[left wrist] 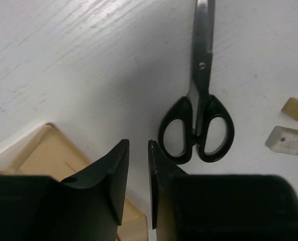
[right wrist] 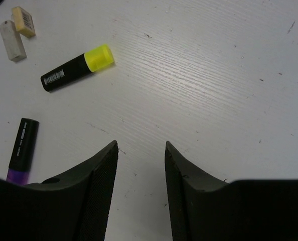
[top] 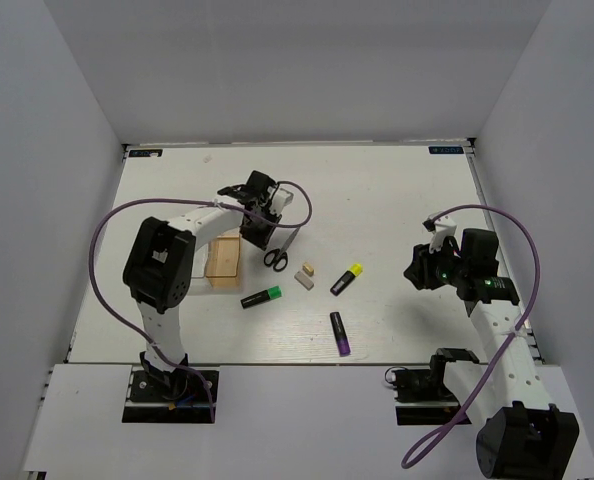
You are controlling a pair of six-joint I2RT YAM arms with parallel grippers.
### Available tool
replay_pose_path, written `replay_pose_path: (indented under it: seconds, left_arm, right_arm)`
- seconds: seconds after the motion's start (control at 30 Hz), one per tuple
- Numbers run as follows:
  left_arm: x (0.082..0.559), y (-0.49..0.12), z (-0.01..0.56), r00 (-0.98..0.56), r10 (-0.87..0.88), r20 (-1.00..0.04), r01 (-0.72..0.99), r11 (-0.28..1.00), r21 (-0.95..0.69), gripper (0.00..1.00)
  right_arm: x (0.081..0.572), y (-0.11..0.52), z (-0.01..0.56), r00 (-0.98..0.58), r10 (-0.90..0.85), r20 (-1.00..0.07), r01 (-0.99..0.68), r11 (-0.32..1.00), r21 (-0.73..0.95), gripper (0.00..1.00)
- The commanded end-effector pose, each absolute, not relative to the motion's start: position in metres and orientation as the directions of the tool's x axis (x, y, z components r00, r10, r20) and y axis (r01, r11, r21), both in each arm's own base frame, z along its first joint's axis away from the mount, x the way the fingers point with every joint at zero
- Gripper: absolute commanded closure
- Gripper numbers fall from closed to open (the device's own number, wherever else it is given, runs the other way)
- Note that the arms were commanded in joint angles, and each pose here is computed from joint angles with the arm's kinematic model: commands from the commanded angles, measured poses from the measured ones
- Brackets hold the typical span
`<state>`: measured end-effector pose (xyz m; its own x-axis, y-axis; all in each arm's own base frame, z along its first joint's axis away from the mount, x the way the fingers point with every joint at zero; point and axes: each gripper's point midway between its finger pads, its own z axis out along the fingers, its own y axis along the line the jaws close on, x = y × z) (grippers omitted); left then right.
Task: Sort the stationery into containers
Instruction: Grab a piece of stationery with the left arm
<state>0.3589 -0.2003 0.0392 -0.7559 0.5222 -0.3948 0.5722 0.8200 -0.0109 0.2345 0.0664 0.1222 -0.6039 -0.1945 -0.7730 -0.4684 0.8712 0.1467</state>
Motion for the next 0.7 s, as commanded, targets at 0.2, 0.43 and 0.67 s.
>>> replay_pose_path:
  seconds: [0.2, 0.43, 0.67]
  left_arm:
    - [0.364, -0.209, 0.048, -0.749, 0.504, -0.431, 0.59, 0.803, -0.087, 0.65]
    - [0.36, -0.216, 0.051, -0.748, 0.492, -0.446, 0.597, 0.792, -0.127, 0.65]
    - [0.354, -0.216, 0.039, -0.748, 0.513, -0.422, 0.603, 0.79, -0.109, 0.62]
  right_arm:
    - [0.239, 0.066, 0.129, -0.587, -0.209, -0.782, -0.481, 0.867, 0.129, 0.53]
    - [0.239, 0.067, 0.127, -0.593, -0.21, -0.778, -0.483, 0.866, 0.134, 0.51]
    - [0.239, 0.067, 0.127, -0.591, -0.21, -0.779, -0.483, 0.866, 0.133, 0.51]
